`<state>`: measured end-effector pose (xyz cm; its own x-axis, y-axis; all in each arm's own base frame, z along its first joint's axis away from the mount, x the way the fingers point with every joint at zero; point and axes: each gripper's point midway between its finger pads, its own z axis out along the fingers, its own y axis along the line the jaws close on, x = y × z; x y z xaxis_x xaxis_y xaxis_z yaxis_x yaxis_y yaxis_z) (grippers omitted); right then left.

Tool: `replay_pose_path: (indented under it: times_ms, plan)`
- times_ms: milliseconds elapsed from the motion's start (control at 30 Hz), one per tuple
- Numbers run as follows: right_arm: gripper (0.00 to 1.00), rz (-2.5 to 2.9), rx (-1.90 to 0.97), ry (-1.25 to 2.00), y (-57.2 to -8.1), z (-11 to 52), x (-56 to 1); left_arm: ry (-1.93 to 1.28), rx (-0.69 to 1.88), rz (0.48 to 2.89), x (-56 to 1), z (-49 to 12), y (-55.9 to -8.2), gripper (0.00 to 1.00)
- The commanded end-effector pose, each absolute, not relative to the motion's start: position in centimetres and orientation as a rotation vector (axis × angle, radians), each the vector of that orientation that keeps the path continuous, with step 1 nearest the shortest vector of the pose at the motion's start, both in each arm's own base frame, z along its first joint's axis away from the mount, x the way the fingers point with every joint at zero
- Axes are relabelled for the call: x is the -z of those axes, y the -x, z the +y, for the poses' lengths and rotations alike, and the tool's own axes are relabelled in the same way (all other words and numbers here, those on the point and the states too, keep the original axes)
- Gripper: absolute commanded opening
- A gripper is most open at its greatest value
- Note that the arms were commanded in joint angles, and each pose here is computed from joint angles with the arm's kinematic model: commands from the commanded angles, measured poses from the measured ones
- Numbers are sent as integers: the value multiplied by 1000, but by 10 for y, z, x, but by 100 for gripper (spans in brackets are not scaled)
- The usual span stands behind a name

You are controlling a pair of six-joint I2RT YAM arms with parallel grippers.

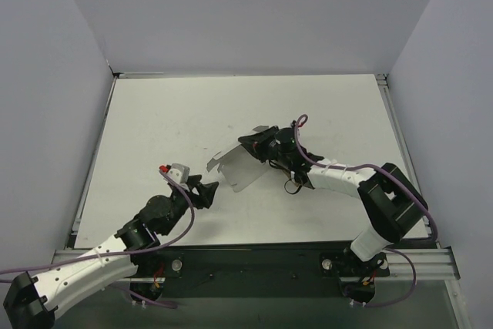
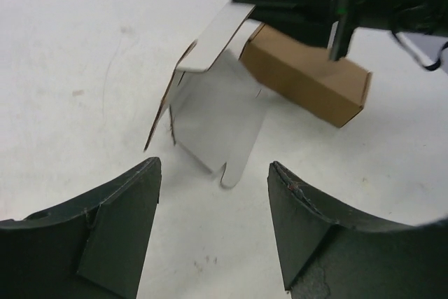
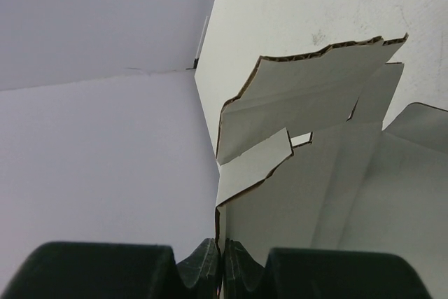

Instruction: Fold the paper box

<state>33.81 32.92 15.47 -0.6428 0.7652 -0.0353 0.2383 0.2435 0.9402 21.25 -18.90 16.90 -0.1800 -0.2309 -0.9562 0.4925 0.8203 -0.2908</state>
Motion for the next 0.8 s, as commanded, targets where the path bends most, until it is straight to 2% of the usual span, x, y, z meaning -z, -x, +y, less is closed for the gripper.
replay_pose_path:
  times_ms: [0, 200, 267, 467, 767]
  plan:
    - [0, 1901, -1430, -903, -347, 326, -163, 21, 590, 1802, -118, -162, -214, 71]
    - [0, 1883, -1402, -946, -344, 316, -145, 107, 560, 1883, -88, -156, -217, 68]
    - [0, 1892, -1386, -935, -342, 314, -140, 104, 562, 1878, -94, -160, -220, 65]
    - [0, 1909, -1369, -929, -340, 311, -131, -11, 594, 1733, -151, -175, -235, 66]
    - [0, 1924, -1391, -898, -337, 316, -131, -106, 553, 1707, -176, -181, -266, 66]
